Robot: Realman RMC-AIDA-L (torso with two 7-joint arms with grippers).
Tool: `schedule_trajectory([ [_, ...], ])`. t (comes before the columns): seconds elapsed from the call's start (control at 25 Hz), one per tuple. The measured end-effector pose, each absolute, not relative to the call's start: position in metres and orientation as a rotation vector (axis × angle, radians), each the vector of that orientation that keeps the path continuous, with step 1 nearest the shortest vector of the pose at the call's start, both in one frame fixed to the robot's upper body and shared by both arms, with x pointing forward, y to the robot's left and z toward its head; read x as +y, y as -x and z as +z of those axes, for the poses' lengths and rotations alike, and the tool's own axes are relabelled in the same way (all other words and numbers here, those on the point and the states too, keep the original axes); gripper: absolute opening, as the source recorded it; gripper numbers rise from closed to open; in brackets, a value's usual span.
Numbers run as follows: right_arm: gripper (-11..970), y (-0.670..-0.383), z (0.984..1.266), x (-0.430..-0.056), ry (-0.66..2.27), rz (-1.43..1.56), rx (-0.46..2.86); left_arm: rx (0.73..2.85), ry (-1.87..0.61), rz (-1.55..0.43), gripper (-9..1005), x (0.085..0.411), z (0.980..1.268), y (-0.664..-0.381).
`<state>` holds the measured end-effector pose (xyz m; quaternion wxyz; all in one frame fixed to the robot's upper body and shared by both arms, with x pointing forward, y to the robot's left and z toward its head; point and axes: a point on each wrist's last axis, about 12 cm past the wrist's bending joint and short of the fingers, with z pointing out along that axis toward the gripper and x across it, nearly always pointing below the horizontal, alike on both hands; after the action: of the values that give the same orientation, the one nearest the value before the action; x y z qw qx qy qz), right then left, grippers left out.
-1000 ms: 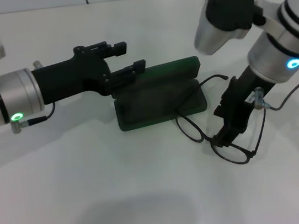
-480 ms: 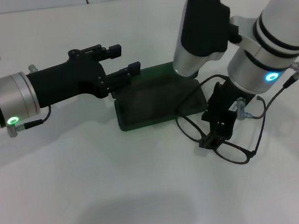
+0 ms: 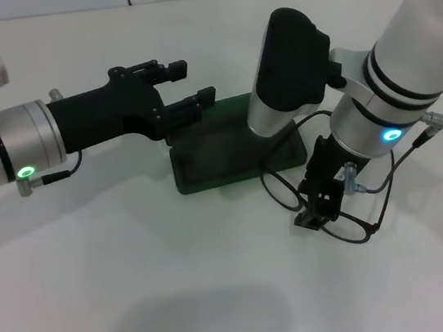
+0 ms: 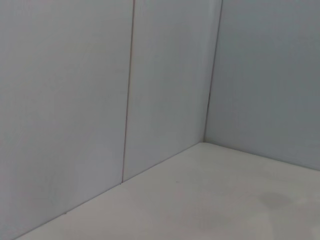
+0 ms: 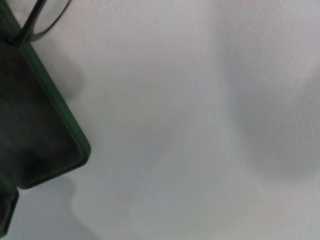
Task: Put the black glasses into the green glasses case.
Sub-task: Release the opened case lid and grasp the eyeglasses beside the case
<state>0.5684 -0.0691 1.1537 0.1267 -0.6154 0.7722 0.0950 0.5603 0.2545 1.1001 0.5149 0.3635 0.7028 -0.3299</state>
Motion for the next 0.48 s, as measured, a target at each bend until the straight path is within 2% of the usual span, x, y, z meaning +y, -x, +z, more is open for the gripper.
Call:
schedule_trajectory([
  [0.36, 449, -0.5644, 1.1460, -0.0683, 1.785, 0.261, 2.259, 1.688, -0.883, -0.786, 624, 0.2530, 1.0980, -0.5601],
  [0.48, 360, -0.5631, 1.1444, -0.0679, 1.786, 0.256, 2.265, 1.683, -0.891, -0.782, 624, 0.2523, 1.0974, -0.5597],
])
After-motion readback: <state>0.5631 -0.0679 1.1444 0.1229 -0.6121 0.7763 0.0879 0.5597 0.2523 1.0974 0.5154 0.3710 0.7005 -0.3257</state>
